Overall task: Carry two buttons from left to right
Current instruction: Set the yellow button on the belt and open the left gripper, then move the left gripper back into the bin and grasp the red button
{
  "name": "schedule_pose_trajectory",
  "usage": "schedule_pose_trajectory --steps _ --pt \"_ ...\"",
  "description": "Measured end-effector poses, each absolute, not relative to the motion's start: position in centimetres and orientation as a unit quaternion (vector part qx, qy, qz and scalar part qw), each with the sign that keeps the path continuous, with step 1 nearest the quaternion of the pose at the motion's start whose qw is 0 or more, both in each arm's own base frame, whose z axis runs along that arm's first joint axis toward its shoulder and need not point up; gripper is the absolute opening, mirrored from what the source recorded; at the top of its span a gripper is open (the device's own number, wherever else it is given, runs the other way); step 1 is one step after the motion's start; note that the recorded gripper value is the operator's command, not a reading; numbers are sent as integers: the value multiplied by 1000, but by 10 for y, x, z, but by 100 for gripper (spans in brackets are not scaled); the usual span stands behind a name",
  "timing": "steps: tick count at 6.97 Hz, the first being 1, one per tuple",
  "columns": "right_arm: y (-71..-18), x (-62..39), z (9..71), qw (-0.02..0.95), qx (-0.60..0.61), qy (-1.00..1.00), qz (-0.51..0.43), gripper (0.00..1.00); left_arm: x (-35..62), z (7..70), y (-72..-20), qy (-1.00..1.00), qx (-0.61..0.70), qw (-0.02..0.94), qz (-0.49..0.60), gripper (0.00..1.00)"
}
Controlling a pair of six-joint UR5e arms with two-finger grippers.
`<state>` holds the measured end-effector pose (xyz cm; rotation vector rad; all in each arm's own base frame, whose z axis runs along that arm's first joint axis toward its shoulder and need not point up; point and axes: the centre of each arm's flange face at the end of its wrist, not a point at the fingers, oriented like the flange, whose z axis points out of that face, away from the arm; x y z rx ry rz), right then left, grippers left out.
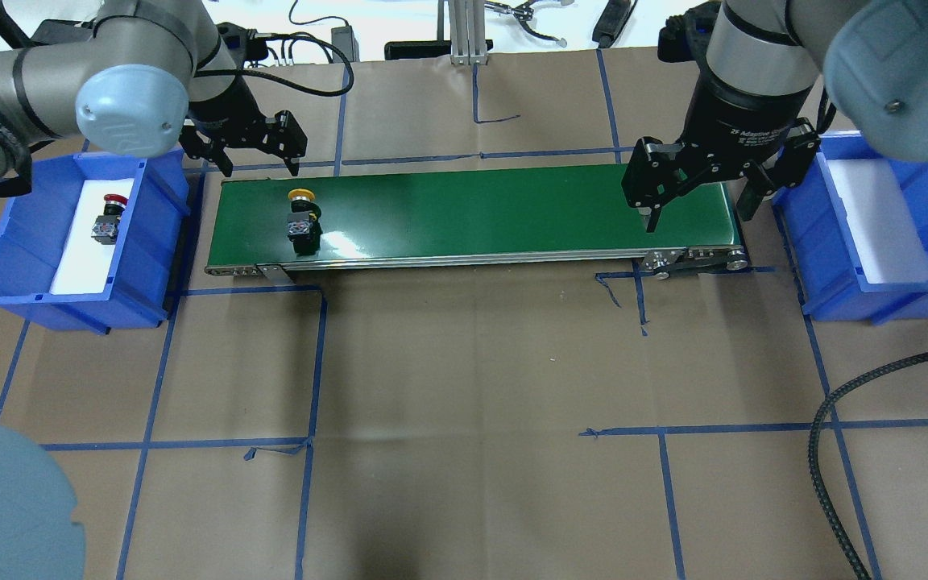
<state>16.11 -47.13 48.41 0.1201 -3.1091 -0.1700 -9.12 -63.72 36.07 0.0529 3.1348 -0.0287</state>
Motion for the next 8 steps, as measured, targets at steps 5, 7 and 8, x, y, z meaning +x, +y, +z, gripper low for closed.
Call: schedule_pose_trajectory --steps 5,7,8 --pt "-471 161 484 13 39 -998 -55 100 22 396 -647 1000 18 6 -4 100" --pt "-471 161 483 13 39 -998 -55 100 98 396 -642 1000 15 7 -8 100" --pt "-471 161 483 13 39 -998 -55 100 133 390 -640 1000 20 8 -11 100"
